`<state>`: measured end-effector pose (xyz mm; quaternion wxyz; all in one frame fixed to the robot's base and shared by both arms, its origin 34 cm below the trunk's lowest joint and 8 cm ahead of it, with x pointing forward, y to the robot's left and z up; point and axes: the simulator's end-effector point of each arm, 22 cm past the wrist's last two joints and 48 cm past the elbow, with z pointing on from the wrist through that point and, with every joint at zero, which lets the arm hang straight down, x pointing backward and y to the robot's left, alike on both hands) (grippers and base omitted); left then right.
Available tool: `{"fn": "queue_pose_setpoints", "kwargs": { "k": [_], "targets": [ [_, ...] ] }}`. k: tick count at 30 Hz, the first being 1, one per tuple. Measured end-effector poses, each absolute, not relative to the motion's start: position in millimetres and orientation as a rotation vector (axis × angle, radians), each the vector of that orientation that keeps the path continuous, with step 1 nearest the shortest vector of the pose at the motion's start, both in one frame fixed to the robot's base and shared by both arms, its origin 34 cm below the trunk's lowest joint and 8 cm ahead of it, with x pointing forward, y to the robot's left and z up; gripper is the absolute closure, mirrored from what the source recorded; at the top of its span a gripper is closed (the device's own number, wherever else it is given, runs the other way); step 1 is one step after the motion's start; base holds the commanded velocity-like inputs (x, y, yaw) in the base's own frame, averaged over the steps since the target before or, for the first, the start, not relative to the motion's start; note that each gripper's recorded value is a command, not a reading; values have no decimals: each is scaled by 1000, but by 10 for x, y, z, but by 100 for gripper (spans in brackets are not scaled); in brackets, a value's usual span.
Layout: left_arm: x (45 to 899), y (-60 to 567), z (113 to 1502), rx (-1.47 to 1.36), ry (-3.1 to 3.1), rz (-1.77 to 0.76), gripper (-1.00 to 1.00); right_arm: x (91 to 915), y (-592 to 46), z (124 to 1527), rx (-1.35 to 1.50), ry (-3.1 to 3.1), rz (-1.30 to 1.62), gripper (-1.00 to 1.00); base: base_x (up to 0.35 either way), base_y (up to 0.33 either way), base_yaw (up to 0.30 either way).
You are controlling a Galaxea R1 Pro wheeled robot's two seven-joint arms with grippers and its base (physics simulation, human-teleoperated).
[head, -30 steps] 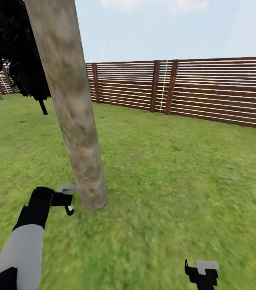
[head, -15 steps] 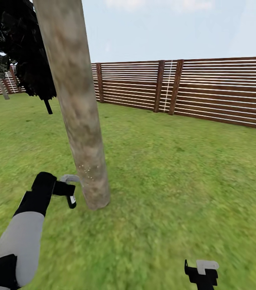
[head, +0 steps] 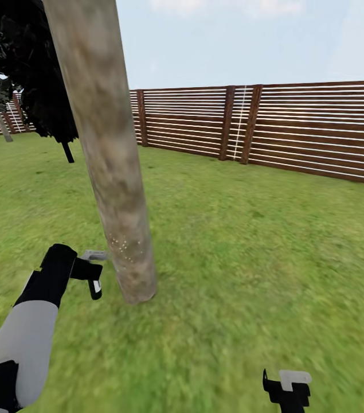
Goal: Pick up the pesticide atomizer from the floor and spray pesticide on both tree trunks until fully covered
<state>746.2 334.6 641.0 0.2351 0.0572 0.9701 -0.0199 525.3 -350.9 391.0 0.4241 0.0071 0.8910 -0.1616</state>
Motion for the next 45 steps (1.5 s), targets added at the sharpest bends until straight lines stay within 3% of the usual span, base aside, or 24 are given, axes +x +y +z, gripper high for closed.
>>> {"fn": "queue_pose_setpoints", "kwargs": {
  "k": [7,14,21,33,45],
  "targets": [
    [6918,3248,5568,258,2772,-97,100,5244,-3506,3902,16,2232,-404,-100,236,112,0],
    [7044,3202,5703,243,2714,-128,100,5248,-3498,3902,16,2231,-402,-100,-20,-22,0],
    [7067,3281,5693,224,2704,-89,100,5245,-3500,3901,16,2232,-403,-100,-63,-253,21],
    [7087,3274,5712,213,2697,-88,100,5248,-3500,3902,16,2231,-403,-100,-62,-270,245],
    [7171,3275,5810,210,2679,-80,100,5249,-3512,3904,16,2230,-405,-100,-95,-263,10]
  ]
}}
